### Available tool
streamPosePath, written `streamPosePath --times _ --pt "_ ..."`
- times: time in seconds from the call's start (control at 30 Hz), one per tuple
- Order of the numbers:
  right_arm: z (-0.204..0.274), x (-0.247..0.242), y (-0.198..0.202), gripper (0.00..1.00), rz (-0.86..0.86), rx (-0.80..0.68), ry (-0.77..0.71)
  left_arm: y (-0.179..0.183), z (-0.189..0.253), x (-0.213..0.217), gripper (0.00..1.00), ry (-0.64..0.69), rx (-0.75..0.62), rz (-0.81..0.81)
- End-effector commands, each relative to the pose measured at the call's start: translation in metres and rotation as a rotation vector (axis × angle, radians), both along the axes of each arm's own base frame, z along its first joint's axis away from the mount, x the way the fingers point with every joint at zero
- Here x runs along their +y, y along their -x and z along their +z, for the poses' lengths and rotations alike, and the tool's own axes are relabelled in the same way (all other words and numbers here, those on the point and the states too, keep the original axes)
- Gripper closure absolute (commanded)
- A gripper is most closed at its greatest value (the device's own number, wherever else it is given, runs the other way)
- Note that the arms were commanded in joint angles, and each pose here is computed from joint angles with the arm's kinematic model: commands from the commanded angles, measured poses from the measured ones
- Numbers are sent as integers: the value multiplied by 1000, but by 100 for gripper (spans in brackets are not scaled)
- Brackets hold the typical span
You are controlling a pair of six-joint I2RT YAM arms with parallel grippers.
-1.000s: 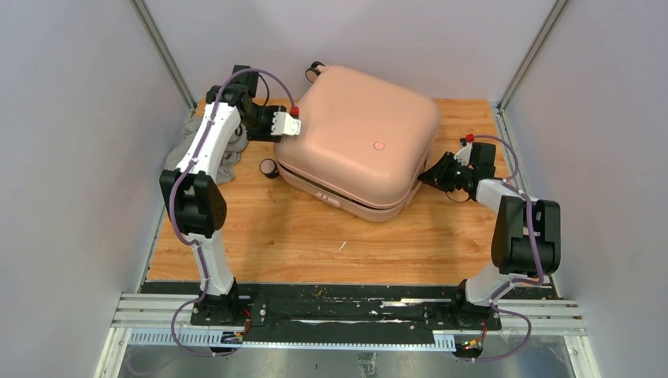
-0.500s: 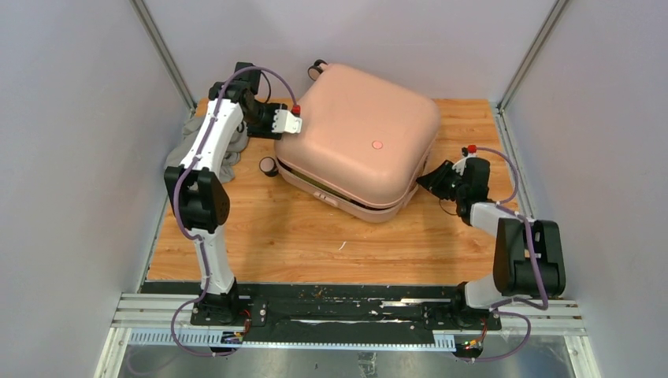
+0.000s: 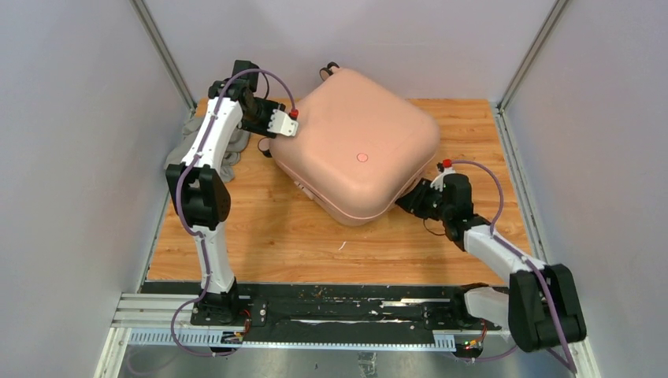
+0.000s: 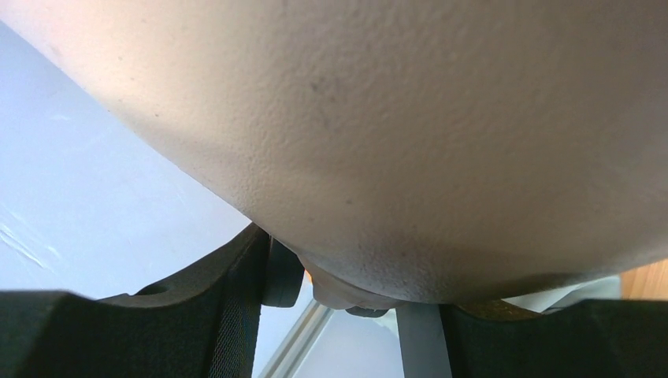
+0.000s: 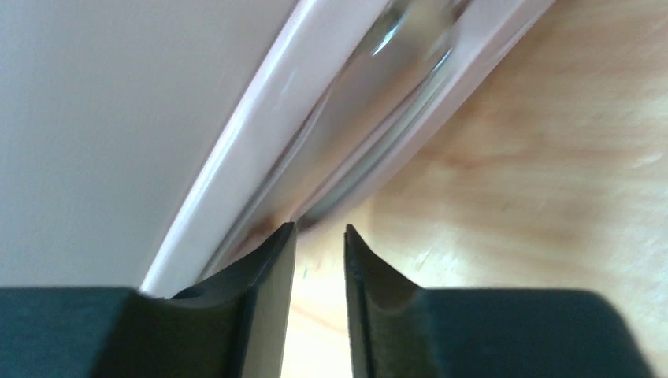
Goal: Pack the luggage
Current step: Zip the luggage at the center of the board.
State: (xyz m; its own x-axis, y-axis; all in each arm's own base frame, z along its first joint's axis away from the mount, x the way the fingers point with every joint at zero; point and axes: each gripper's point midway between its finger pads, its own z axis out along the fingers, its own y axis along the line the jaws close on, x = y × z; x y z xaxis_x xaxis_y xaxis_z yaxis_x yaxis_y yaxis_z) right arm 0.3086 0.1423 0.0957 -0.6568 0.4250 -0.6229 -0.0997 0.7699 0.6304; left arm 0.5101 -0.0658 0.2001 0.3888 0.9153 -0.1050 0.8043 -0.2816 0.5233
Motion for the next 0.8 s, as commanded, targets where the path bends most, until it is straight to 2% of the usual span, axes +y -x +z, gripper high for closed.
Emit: streamPosePath --times 0.0,0.03,0.1,0.13,0.17,0.23,0.33,0.4,0.57,0.67,0.77 --pt "-27 9 77 58 200 184 81 -14 36 -11 100 23 -126 -1" --pt "-24 0 76 50 172 162 120 -14 38 -10 100 22 -133 -1" --pt "-14 -20 64 41 88 75 212 -14 44 -10 100 20 -147 -9" --pt "-9 -26 59 17 59 28 235 -14 48 -10 100 21 -156 -13" --pt "-4 -31 53 8 26 -11 251 -14 51 -11 100 27 -164 -17" --pt "7 -44 42 1 -42 -56 284 -15 59 -14 100 51 -174 -12" --pt "23 -63 25 0 -139 -80 321 -13 59 -16 100 66 -168 -8" --pt "28 -67 17 0 -179 -67 290 -13 58 -16 100 86 -159 17" --pt "30 -65 -8 1 -180 -109 272 -27 66 -11 100 211 -150 160" --pt "36 -60 -23 14 -152 -139 242 -38 75 -11 100 314 -169 249" --pt "44 -54 -40 21 -119 -202 235 -36 76 -15 100 357 -170 238"
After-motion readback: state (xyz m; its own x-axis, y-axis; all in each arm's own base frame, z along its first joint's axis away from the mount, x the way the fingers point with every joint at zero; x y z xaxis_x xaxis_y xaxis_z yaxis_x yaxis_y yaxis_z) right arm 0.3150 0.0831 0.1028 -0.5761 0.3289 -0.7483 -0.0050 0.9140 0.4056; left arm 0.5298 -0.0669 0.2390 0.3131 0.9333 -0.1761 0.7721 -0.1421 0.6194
